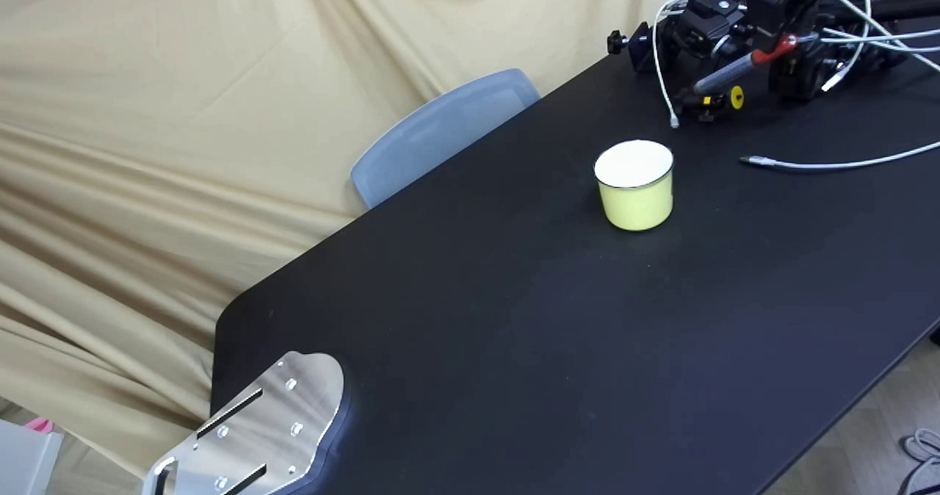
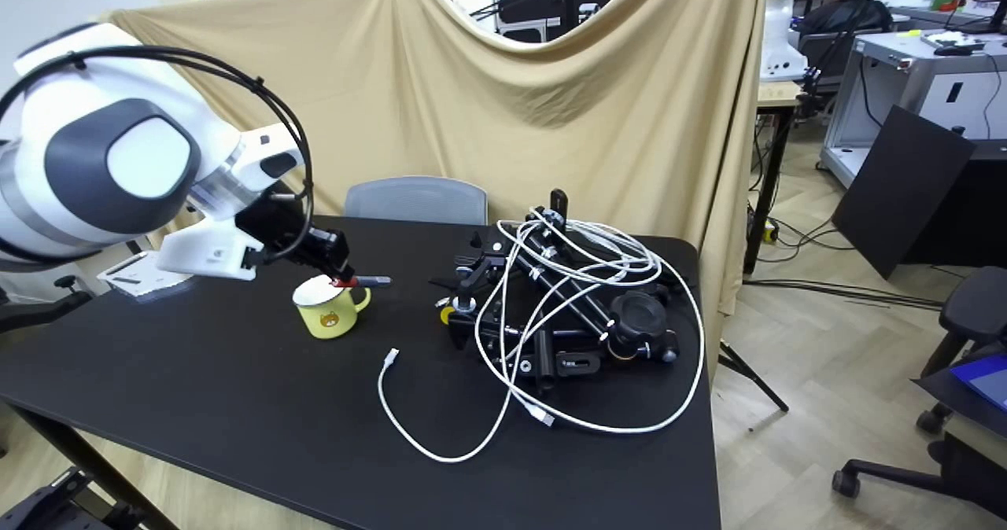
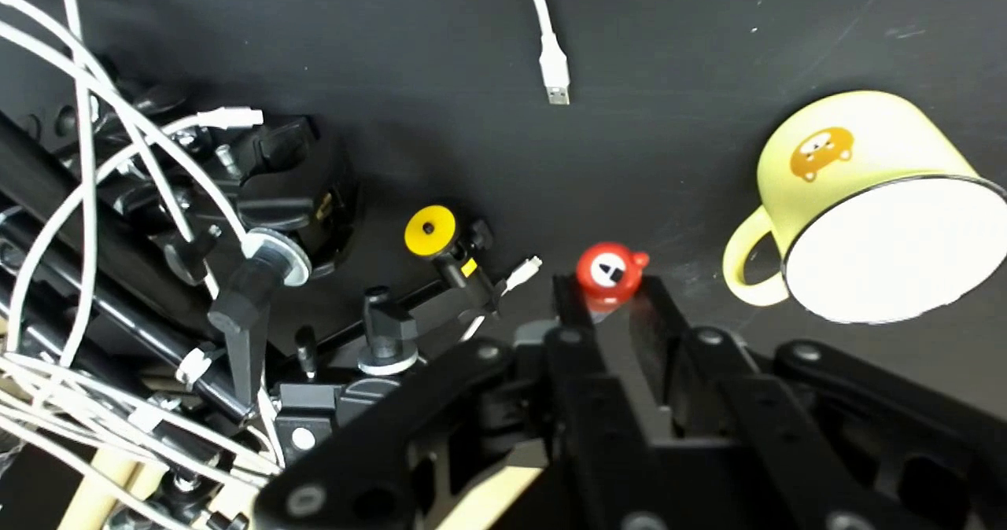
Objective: Take out the red marker from the yellow mug and place it on the table
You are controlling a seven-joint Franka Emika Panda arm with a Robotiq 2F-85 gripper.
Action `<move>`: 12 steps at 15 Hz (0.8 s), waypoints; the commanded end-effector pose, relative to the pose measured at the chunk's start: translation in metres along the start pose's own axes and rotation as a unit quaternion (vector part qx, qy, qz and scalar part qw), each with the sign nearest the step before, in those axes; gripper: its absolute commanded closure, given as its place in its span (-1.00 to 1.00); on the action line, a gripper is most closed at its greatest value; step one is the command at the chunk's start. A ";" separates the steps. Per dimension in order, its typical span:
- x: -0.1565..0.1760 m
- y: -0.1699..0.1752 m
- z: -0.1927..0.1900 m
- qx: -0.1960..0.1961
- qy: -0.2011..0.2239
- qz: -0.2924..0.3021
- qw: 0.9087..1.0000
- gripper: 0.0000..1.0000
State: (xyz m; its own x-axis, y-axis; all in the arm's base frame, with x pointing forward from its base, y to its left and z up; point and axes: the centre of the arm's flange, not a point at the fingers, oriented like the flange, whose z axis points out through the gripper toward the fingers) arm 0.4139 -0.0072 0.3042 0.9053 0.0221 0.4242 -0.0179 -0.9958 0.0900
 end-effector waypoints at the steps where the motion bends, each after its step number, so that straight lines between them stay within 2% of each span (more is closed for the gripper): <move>1: -0.023 0.006 0.028 0.003 0.001 0.022 1.000 0.90; 8: -0.040 0.010 0.080 0.030 -0.021 -0.023 0.999 0.90; 12: -0.050 0.008 0.095 0.039 -0.032 -0.059 0.997 0.90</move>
State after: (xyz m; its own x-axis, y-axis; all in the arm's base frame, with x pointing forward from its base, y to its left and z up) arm 0.4064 -0.0272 0.2304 0.9308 0.0905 0.3542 0.0758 -0.9956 0.0554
